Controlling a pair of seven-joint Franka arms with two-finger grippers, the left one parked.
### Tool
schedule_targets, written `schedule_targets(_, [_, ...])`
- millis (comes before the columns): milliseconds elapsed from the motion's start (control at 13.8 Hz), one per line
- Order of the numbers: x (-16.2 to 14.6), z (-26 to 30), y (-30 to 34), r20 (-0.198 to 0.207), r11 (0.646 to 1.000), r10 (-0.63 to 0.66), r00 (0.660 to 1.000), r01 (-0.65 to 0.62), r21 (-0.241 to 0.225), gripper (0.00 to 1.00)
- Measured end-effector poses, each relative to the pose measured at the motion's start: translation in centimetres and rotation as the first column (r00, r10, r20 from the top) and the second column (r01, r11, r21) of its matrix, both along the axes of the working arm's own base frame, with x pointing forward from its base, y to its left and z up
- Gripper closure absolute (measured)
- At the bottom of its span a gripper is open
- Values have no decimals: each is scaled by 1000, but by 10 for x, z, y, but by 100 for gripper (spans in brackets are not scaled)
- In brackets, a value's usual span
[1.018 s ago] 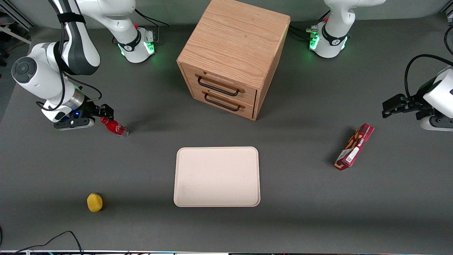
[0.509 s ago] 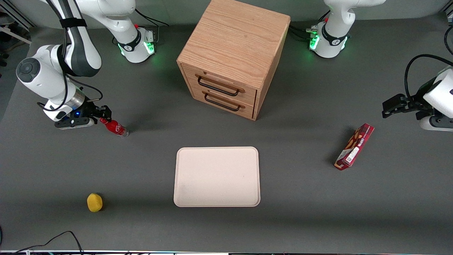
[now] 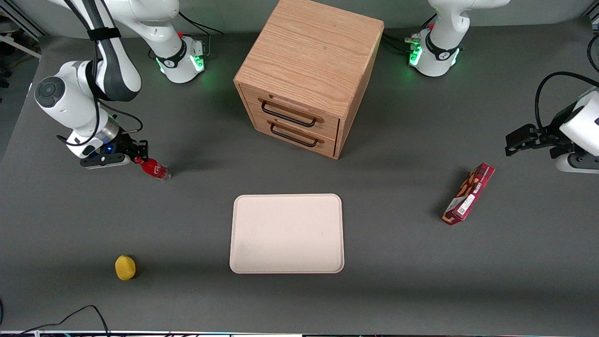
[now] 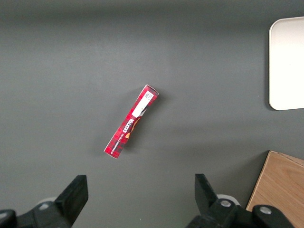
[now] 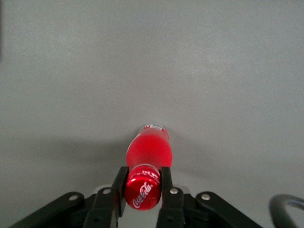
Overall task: Place coke bottle on tray
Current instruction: 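Close the right gripper around the bottle's cap end, then carry the bottle with the right gripper over the white tray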
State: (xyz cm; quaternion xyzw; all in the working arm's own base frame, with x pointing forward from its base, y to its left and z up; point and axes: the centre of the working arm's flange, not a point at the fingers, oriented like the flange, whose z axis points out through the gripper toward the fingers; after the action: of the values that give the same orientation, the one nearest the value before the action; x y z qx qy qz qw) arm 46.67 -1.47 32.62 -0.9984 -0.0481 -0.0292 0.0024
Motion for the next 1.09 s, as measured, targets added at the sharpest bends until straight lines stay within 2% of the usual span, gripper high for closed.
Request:
schedule_targets(291, [13, 16, 35, 32, 999, 32, 999, -32, -4, 69])
schedule_targets(436, [33, 39, 75, 28, 1000, 23, 999, -23, 3, 69])
schedule_targets(655, [85, 88, 131, -4, 1000, -1, 1000, 1, 9, 69])
schedule_targets(800, [127, 105, 163, -5, 999, -19, 1000, 19, 36, 69])
schedule_targets(873, [145, 104, 178, -3, 999, -26, 1000, 26, 44, 69])
schedule_targets(1091, [184, 81, 239, -10, 999, -41, 999, 41, 28, 69])
